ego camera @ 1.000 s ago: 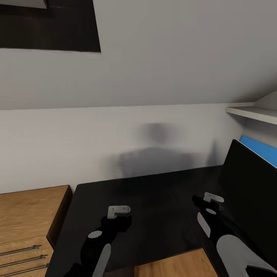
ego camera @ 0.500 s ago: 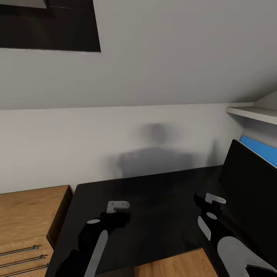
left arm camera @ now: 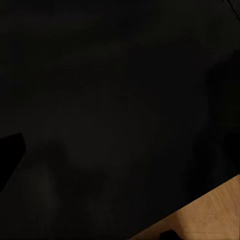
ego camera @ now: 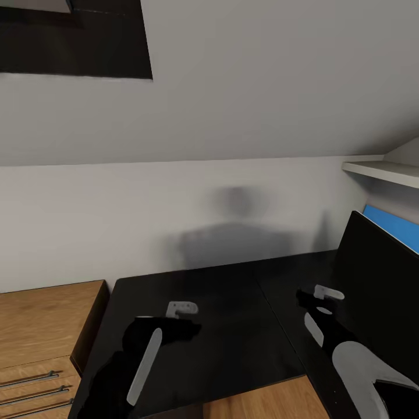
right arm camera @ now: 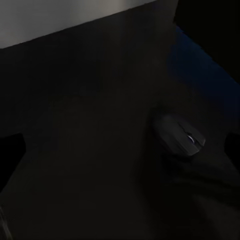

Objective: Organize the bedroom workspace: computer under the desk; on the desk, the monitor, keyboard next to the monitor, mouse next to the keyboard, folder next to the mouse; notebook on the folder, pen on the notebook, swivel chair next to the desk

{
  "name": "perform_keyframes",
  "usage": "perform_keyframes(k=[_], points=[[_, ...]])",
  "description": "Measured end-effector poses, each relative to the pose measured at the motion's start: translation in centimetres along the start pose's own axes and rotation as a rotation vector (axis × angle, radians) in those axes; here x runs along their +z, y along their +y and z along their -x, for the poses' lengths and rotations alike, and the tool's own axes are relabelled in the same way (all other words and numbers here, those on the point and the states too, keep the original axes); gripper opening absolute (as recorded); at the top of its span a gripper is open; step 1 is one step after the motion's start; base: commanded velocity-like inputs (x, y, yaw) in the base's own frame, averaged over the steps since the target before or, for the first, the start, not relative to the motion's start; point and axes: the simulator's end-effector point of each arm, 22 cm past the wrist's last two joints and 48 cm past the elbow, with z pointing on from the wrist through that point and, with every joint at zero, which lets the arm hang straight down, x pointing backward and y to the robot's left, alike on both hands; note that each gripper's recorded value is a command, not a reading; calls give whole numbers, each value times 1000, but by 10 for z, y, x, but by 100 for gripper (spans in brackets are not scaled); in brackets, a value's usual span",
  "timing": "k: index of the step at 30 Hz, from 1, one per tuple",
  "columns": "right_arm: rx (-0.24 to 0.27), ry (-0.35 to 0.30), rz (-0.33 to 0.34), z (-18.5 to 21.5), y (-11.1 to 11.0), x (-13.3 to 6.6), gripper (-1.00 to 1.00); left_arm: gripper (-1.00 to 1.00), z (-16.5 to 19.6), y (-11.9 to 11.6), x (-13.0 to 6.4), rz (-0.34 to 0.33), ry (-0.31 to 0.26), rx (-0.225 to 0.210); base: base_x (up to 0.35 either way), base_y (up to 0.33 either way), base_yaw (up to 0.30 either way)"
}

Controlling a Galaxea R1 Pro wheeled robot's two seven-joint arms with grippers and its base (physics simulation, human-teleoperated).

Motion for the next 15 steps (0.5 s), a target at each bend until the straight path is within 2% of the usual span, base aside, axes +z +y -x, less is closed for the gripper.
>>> perform_keyframes(k=[3,6,7,9,11,15], points=[[9,20,10,37,11,7,100,100,12,14,-5,12,-30,-44,0,0,0],[6,60,10,46,13,9,100,100,26,21,-13,16,-71,-69,0,0,0],[4,77,8,47,13,10,100,100,32,22,-17,17,-89,-74,0,0,0],[-6,148,5,41,12,10,100,100,56,23,-35,9,-159,-86,0,0,0],[-14,192,7,34,13,9,100,100,66,20,-44,-7,-190,-95,0,0,0],[-22,235,14,25,18,6,100,100,75,12,-51,-47,-215,-117,0,0,0]])
